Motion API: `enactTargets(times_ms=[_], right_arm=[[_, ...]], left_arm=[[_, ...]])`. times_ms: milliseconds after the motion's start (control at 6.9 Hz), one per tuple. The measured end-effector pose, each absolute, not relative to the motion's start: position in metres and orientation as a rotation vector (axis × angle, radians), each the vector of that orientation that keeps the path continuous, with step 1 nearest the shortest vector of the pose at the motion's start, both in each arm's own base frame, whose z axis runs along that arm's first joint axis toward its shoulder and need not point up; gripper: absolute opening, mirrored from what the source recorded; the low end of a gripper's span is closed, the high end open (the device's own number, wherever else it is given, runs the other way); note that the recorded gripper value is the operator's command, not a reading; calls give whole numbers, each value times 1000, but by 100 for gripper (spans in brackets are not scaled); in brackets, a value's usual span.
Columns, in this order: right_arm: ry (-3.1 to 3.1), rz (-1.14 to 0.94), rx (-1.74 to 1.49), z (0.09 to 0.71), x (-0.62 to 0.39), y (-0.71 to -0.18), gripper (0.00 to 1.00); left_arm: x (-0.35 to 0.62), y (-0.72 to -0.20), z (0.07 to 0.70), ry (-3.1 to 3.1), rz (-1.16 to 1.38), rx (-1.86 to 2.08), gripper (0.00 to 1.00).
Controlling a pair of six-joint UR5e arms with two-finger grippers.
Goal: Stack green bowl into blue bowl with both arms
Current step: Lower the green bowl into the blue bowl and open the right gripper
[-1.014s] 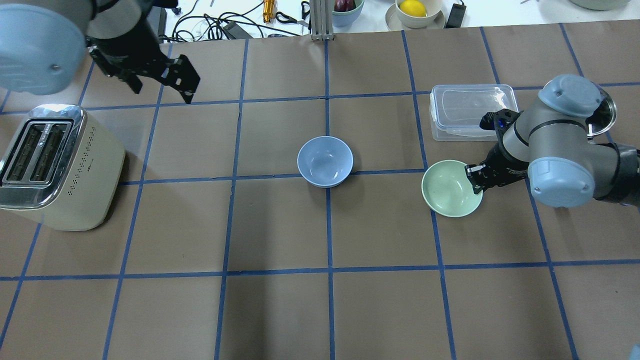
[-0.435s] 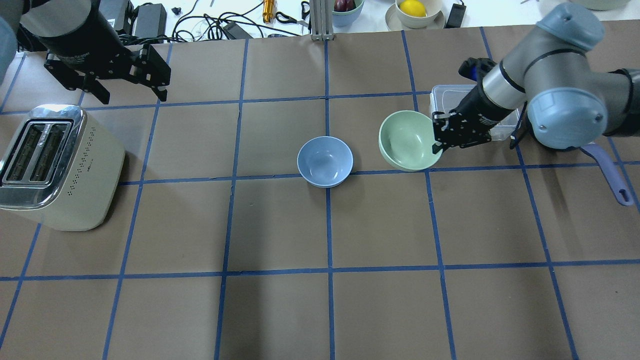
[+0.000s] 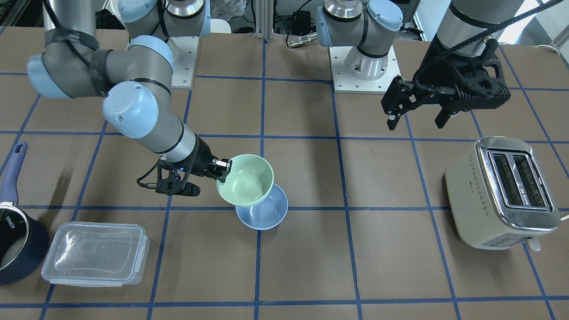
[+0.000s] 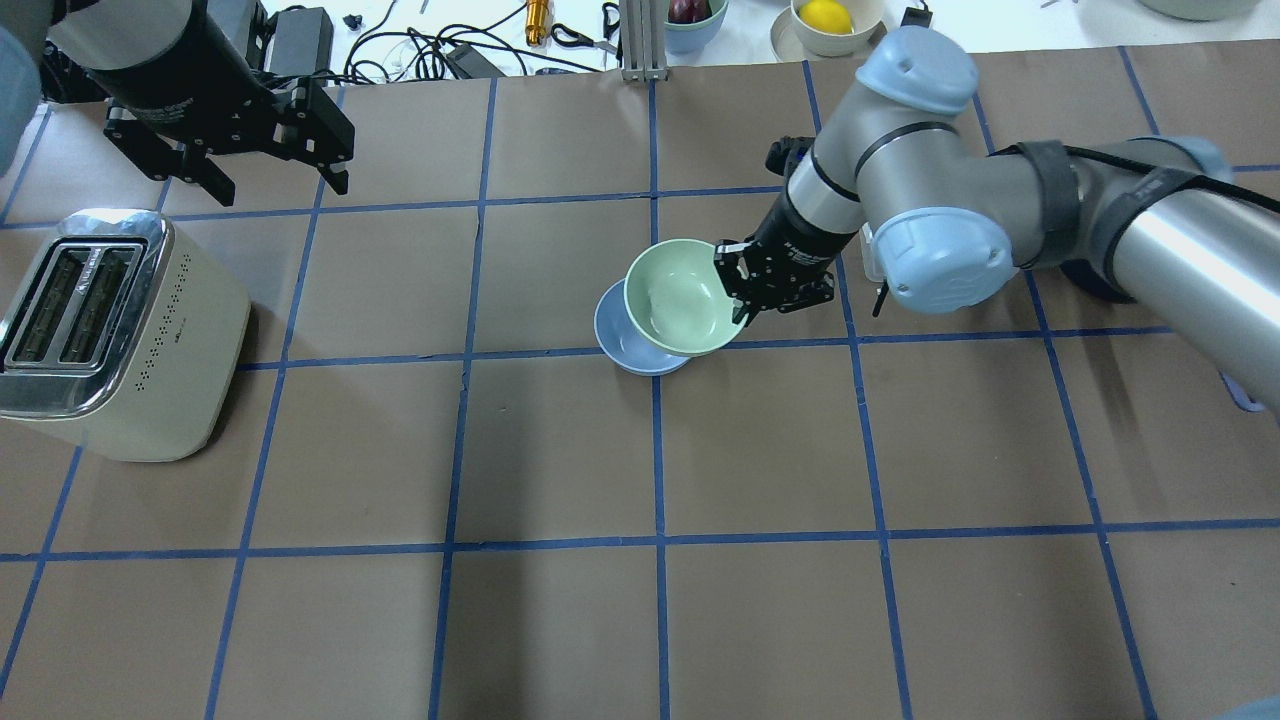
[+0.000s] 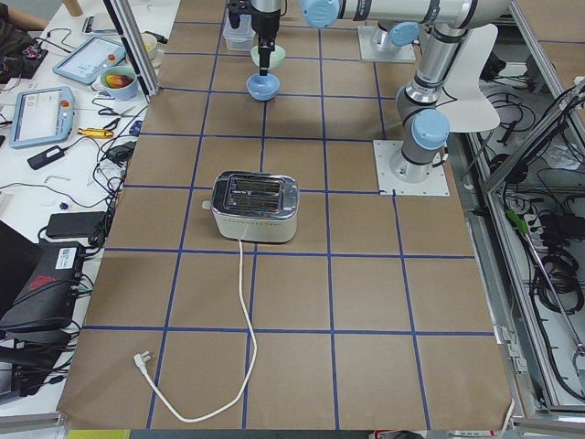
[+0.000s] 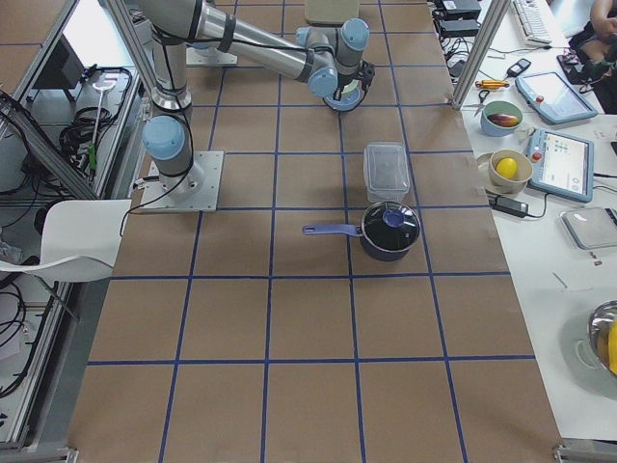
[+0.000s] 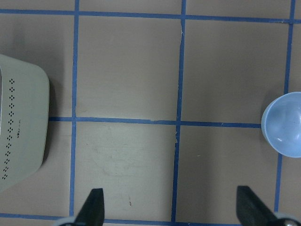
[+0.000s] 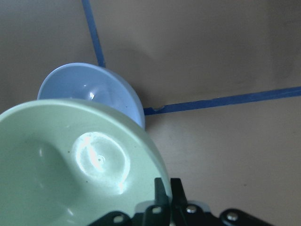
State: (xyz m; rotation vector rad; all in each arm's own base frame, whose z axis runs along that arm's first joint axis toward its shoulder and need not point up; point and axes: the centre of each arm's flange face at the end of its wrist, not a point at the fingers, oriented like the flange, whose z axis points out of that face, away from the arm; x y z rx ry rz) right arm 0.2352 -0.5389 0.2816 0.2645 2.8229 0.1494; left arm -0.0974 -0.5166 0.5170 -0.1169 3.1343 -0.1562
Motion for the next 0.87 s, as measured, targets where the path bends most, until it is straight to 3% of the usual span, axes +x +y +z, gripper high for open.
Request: enactTargets(times_ms=[290,435,580,870], right_arm=[[2865,106,250,259,261,-541,0],[2870,97,246,254,265,-543,69],[2871,91,245,253,266,-545,100],[2869,69,249,260,266,-554,100]], left_arm=[[-105,-517,515,3134,-151,-147,100],[-106,-517,515,3132,-152,-147,100],[-107,-517,515,3131,-153,-147,100],[-107,-515,515,3131,-155,-146,100]])
